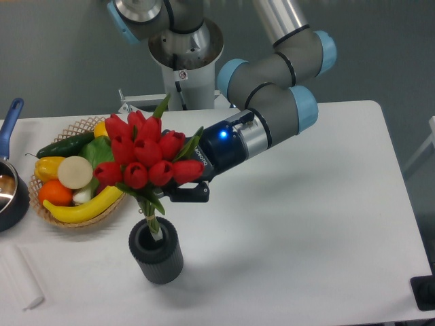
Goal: Insert the flowers into the vase
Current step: 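Lower the tulip stems into the vase opening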
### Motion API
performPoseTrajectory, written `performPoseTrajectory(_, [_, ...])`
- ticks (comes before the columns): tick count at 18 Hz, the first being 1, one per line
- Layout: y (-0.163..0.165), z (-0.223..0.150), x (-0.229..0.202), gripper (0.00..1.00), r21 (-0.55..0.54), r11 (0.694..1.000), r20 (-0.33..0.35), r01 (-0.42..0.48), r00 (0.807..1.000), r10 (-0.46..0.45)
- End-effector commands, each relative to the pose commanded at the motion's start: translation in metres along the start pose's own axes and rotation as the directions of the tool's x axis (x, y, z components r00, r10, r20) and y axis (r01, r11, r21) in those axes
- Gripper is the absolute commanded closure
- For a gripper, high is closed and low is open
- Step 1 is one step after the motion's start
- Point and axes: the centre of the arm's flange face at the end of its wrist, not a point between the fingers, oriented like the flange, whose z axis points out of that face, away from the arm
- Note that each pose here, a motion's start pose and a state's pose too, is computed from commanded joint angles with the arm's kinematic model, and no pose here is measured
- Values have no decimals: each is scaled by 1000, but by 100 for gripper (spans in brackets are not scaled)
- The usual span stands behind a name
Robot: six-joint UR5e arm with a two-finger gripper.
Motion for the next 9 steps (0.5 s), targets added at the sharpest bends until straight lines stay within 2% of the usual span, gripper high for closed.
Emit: performPoseTrajectory(9, [34, 22, -10, 72, -18, 999, -33, 42, 999, -43])
